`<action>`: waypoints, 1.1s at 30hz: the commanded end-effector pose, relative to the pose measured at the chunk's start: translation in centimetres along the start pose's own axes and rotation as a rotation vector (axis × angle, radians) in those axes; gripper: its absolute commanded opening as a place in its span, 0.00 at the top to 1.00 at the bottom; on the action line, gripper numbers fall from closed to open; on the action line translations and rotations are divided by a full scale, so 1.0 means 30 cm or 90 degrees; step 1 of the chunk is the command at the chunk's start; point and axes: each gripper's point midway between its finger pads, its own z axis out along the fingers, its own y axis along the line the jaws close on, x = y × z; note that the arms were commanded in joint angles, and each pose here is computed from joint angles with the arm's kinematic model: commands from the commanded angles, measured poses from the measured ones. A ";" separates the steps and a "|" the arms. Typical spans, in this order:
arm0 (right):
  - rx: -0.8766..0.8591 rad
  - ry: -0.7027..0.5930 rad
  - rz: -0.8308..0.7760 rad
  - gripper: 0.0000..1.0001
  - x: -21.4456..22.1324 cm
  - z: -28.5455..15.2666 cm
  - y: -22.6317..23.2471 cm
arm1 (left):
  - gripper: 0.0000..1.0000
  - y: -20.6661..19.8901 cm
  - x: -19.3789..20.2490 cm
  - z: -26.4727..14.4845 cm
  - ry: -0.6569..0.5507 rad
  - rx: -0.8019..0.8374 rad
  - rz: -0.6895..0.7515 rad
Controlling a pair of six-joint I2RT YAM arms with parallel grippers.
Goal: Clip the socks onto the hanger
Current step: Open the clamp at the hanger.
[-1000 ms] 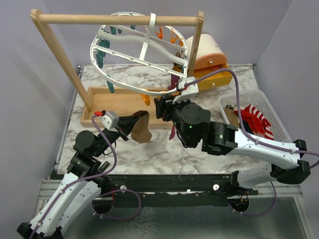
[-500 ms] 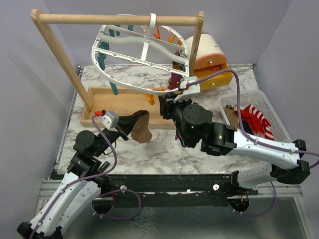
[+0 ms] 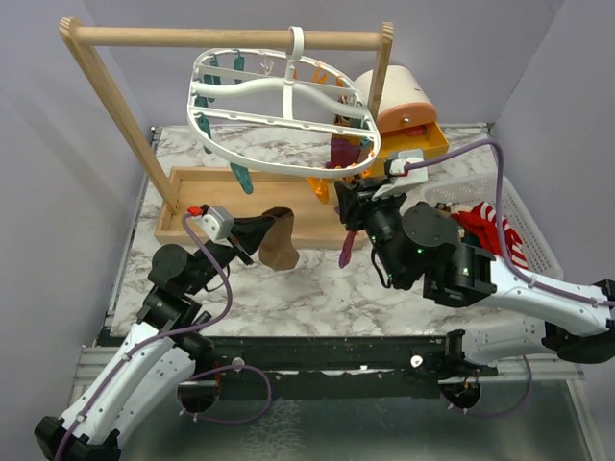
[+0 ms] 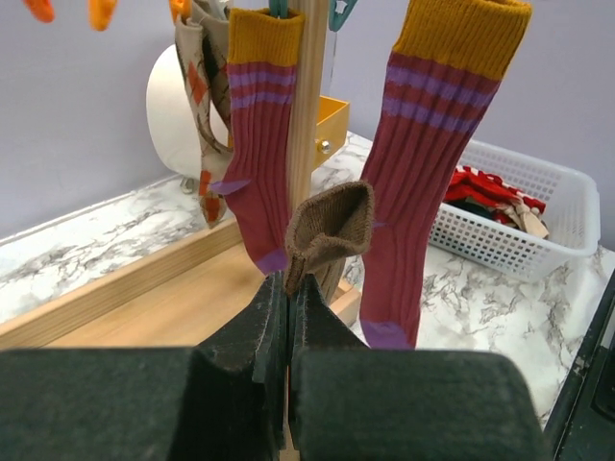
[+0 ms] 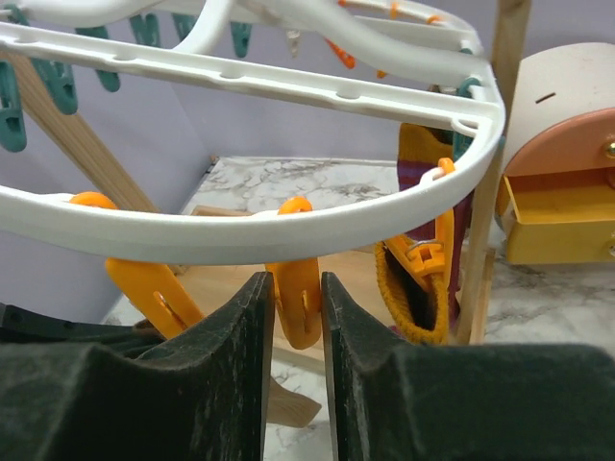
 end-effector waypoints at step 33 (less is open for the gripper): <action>0.129 -0.017 -0.056 0.35 -0.001 -0.015 -0.131 | 1.00 -0.024 -0.017 0.016 -0.015 0.027 -0.009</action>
